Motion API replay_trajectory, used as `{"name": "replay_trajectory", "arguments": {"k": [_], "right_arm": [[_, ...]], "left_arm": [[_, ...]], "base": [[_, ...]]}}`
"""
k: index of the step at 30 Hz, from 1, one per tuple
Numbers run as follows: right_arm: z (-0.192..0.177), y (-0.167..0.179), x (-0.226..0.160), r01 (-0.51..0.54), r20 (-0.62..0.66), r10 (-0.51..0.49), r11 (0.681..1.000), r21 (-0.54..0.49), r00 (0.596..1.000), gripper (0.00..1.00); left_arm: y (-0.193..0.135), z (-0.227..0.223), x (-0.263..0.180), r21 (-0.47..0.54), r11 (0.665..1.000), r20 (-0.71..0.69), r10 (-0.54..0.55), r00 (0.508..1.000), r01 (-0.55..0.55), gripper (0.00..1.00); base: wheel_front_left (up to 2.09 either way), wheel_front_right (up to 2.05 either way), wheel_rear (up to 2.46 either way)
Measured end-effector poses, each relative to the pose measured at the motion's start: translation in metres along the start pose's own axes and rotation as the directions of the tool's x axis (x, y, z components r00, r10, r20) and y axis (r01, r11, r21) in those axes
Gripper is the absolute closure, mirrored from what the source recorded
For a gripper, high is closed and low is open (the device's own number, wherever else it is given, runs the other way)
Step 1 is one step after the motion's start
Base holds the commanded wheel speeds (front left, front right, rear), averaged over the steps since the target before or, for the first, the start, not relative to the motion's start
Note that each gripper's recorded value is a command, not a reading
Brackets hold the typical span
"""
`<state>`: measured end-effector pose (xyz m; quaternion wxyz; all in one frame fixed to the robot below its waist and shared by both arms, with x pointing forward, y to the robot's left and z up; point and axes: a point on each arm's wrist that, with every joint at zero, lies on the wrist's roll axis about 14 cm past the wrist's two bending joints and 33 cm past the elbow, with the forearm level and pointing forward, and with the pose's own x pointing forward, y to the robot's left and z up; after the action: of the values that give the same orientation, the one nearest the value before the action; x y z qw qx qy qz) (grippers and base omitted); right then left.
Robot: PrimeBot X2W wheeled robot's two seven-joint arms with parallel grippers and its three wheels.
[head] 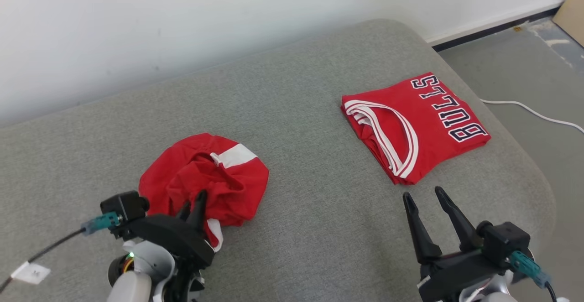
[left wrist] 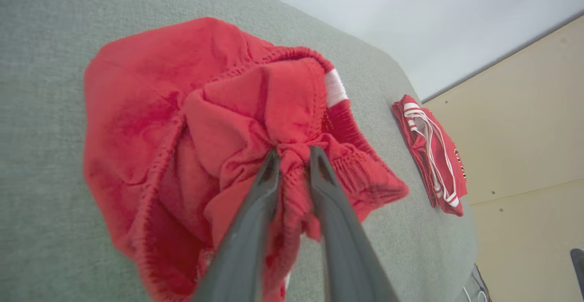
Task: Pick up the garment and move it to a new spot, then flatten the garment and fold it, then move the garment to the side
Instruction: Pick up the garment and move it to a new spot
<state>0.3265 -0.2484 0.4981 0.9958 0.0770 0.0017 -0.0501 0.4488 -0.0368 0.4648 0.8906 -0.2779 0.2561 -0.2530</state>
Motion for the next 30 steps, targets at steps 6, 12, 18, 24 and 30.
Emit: {"name": "replay_trajectory", "arguments": {"k": [6, 12, 18, 24, 30], "right_arm": [[-0.004, 0.001, -0.003, -0.011, -0.018, 0.011, 1.000, -0.009, 1.000, 0.00], [0.002, 0.012, 0.002, -0.052, 0.004, 0.052, 0.999, -0.005, 0.999, 0.00], [0.007, 0.020, 0.005, -0.090, 0.019, 0.090, 0.996, -0.020, 0.996, 0.00], [0.010, 0.037, 0.010, -0.141, 0.040, 0.142, 0.990, -0.027, 0.989, 0.00], [0.003, 0.049, 0.009, -0.183, 0.032, 0.185, 0.982, -0.037, 0.982, 0.00]], "left_arm": [[0.009, 0.006, -0.023, -0.010, 1.000, 0.152, -0.020, 0.988, 0.021, 0.00], [0.031, 0.048, -0.071, 0.017, 0.999, 0.447, 0.034, 0.894, -0.046, 0.00], [0.051, 0.077, -0.123, 0.164, 0.971, 0.591, 0.045, 0.805, -0.175, 0.00], [0.063, 0.092, -0.182, 0.234, 0.915, 0.693, 0.079, 0.716, -0.328, 0.00], [0.081, 0.072, -0.211, 0.254, 0.865, 0.689, 0.153, 0.709, -0.434, 0.00]], "base": [[0.00, 0.00, 0.00], [0.00, 0.00, 0.00], [0.00, 0.00, 0.00], [0.00, 0.00, 0.00], [0.00, 0.00, 0.00]]}}
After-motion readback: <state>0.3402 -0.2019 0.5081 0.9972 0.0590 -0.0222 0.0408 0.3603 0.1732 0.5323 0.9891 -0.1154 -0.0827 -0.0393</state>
